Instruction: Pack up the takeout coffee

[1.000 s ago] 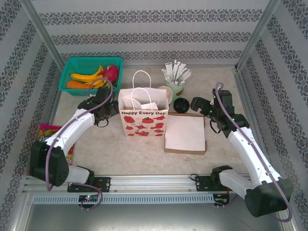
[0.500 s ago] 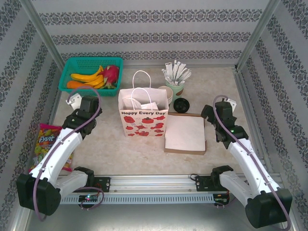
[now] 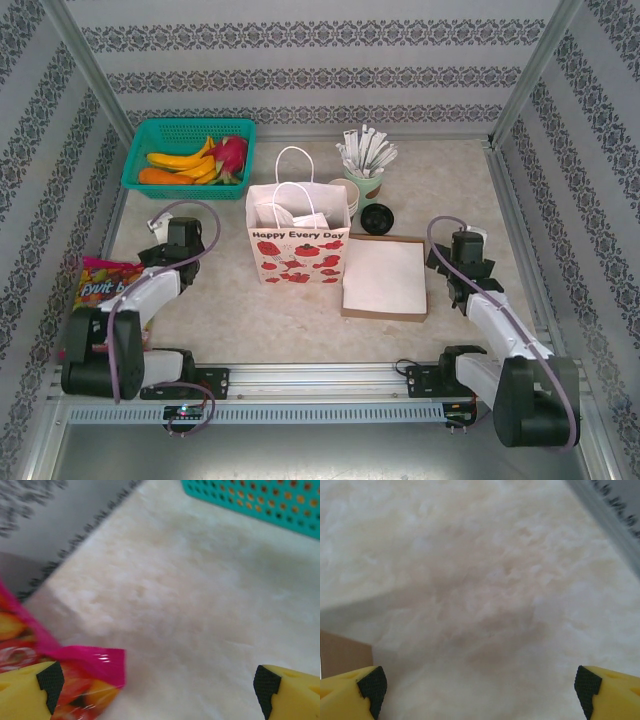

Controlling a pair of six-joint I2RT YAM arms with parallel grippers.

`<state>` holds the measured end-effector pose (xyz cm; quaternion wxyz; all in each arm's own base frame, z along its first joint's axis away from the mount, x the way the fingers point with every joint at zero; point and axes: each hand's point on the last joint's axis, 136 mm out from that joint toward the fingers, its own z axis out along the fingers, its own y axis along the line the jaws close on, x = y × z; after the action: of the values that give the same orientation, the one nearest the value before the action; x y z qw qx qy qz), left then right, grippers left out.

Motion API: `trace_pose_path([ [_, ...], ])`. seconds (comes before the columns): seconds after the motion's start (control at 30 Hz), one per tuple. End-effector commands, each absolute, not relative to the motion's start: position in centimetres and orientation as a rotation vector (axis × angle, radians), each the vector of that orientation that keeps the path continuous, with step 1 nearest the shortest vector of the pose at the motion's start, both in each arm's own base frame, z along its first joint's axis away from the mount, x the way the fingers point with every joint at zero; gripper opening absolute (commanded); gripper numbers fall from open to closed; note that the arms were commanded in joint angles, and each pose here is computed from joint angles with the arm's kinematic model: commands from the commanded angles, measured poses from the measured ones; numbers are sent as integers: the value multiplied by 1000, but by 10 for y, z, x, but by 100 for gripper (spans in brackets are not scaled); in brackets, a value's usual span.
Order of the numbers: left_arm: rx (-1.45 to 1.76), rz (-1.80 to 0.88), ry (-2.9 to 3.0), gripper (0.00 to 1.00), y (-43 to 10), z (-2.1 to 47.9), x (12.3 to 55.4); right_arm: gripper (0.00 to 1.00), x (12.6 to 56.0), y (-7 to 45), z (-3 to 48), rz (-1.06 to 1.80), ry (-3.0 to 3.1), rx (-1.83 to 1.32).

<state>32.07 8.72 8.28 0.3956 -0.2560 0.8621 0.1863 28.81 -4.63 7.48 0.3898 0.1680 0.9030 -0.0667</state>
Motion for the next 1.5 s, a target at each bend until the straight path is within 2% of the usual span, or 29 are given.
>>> trace_pose_path([
  [0.0,-467,273,2146,100,62,86,363,98,314,-32,93,-72,2202,302],
  [0.13,-306,134,2079,100,38,93,389,98,321,-32,94,-85,2200,273],
  [0.23,-164,140,2037,100,27,101,398,98,328,-31,97,-76,2171,265],
  [0.43,-31,64,1874,100,8,92,384,98,338,-30,105,-59,2101,258],
  [0.6,-188,194,1921,100,33,87,393,98,340,-39,115,-84,2003,310],
  [1.07,-203,209,1928,100,35,87,392,98,354,-34,129,-86,1864,234],
  [1.27,-204,208,1928,99,35,87,392,98,332,-48,118,-193,1945,318],
  [1.47,-202,209,1930,100,35,86,391,98,331,-35,122,-116,1911,257],
])
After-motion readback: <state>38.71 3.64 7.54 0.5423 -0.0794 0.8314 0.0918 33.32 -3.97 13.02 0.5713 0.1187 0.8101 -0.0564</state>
